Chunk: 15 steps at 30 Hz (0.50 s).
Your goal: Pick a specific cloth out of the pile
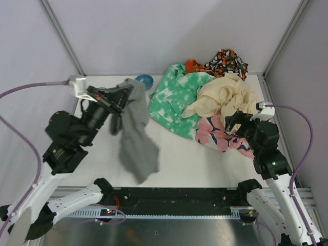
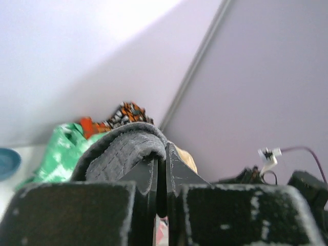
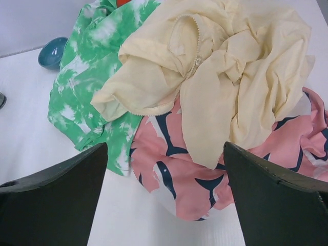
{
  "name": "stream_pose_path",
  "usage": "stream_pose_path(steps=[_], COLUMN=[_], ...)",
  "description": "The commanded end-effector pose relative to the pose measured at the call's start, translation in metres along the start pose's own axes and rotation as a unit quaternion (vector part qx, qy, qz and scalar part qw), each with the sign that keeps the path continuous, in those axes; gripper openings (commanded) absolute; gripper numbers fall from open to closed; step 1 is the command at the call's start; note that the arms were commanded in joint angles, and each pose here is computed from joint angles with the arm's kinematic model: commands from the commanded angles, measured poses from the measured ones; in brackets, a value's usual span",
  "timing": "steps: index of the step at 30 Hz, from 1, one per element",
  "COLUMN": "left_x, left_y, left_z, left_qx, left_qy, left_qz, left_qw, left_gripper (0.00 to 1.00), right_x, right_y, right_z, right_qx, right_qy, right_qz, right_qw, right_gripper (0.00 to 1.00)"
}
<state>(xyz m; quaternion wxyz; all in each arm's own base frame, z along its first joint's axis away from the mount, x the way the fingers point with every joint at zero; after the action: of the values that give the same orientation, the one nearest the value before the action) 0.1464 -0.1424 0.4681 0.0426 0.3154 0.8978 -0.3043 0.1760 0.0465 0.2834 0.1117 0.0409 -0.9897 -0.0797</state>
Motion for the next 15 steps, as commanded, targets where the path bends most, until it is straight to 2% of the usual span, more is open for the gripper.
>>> stream_pose_path(steps=[1, 6, 10, 15], left_x=[0.006, 0.012, 0.021, 0.038], left_y=[0.006, 0.036, 0.072, 0.107], left_z=[-0.030, -0.018, 0.016, 0.059], left_qx=[-0.047, -0.063, -0.061, -0.046], left_qy=[-0.056, -0.075, -0.078, -0.070], left_qz=[-0.069, -0.184, -0.289, -0.363], left_qw=[0.995, 0.978, 0.952, 0.928], left_gripper=[0.01, 0.01, 0.01, 0.04], right_x=[-0.002, -0.005, -0.008, -0.009], right_y=[0.001, 0.003, 0.006, 0.006], right_z=[0.000, 0.005, 0.008, 0.010], right_qx=[0.005, 0.010, 0.016, 0.020], right_qy=[-0.007, 0.003, 0.010, 0.013], right_qz=[-0.001, -0.007, -0.012, -0.008], right_qw=[1.000, 1.000, 1.000, 1.000], right_gripper=[0.99, 0.99, 0.99, 0.99])
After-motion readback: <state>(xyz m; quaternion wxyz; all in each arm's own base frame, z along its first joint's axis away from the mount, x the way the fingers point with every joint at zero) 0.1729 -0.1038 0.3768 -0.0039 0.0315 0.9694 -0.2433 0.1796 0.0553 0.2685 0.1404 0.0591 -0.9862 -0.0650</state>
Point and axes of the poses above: each gripper's point midway between its finger pads, its own x axis back along the fingers, its own y axis along the line the jaws close on, z = x × y, the point moved 9 cm from there along x, back along the fingers, and after that the axes turned 7 degrees about x, right-handed, at the moved point
